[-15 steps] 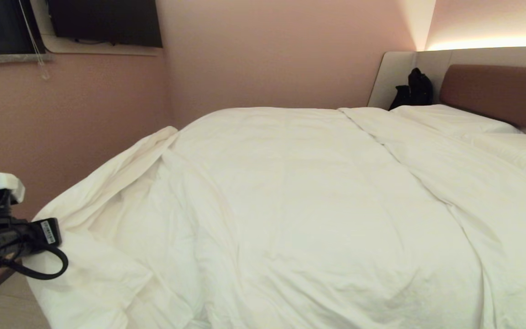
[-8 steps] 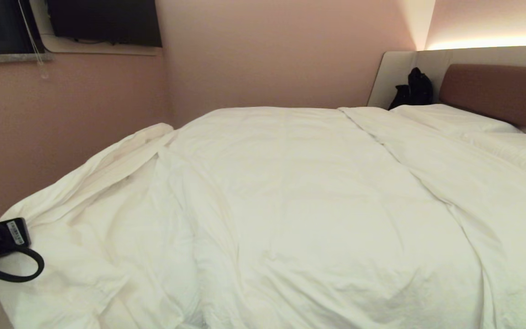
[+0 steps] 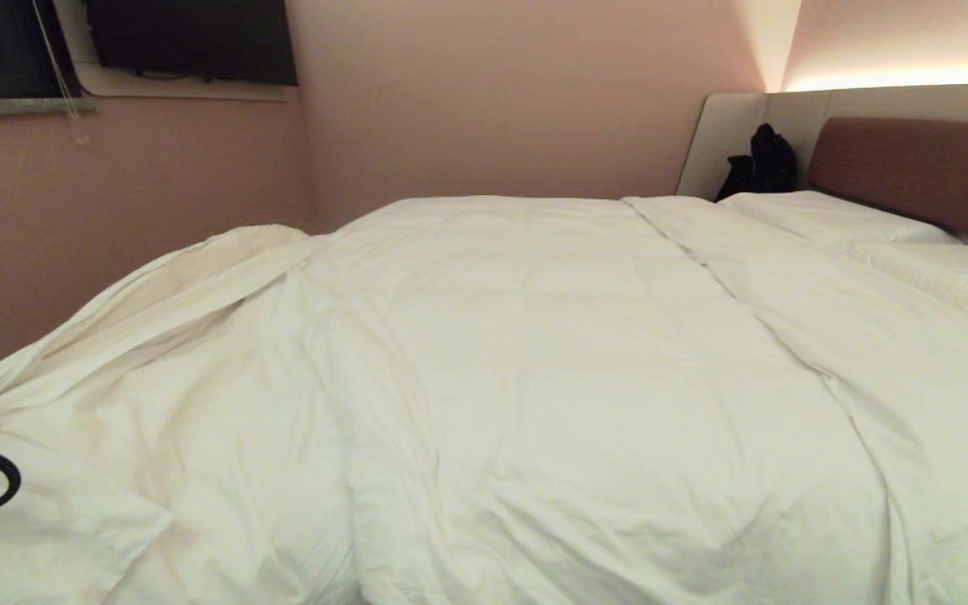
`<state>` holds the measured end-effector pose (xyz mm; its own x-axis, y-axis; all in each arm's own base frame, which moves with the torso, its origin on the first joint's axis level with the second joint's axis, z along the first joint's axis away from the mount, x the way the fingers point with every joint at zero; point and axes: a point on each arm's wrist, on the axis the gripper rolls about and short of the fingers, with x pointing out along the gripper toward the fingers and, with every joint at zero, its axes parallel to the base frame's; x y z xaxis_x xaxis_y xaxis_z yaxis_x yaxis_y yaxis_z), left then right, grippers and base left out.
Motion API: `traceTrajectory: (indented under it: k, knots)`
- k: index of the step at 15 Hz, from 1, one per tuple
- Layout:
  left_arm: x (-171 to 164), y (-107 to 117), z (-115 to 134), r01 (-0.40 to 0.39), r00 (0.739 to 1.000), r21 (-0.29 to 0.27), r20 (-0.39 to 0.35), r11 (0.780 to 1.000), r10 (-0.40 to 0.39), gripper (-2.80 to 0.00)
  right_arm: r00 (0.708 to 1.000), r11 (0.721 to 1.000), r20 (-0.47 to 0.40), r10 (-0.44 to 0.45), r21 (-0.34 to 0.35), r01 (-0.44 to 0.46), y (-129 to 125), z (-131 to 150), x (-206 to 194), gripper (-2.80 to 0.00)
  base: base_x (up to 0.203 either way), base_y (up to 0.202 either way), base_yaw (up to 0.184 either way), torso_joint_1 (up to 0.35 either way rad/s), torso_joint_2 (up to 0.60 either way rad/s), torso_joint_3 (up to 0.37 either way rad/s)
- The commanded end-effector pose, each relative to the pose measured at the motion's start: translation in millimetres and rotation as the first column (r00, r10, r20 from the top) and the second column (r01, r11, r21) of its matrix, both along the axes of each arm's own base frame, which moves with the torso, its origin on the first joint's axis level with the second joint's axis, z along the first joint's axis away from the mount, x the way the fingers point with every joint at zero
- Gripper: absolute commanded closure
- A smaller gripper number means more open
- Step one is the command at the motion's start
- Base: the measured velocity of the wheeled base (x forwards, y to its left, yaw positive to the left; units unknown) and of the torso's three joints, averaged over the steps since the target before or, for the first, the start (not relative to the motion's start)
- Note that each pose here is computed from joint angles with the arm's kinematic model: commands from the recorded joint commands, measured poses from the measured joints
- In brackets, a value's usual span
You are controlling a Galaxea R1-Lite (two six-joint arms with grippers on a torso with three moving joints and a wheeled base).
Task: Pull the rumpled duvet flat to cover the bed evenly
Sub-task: Flatten the corners of the folded blanket
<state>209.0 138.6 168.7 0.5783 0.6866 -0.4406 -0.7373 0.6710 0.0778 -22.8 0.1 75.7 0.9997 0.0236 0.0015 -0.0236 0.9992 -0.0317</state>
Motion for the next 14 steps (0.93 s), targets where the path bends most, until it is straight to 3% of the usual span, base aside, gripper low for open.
traceTrajectory:
  k: [1, 8, 14]
  knots:
    - [-4, 4, 5, -0.027, 0.999, 0.014, 0.021, 1.000, 0.026, 0.00, 1.000, 1.000, 0.000, 0.001, -0.001, -0.001, 0, 0, 0, 0.00, 0.000, 0.000, 0.000, 0.000, 0.00, 0.000]
    - [-29, 21, 27, -0.182, 0.981, 0.079, 0.083, 0.980, 0.175, 0.00, 1.000, 1.000, 0.000, 0.001, -0.001, -0.001, 0, 0, 0, 0.00, 0.000, 0.000, 0.000, 0.000, 0.00, 0.000]
    - [-31, 35, 50, -0.236, 0.965, 0.126, 0.145, 0.963, 0.218, 0.00, 1.000, 1.000, 0.000, 0.001, -0.001, -0.001, 0, 0, 0, 0.00, 0.000, 0.000, 0.000, 0.000, 0.00, 0.000]
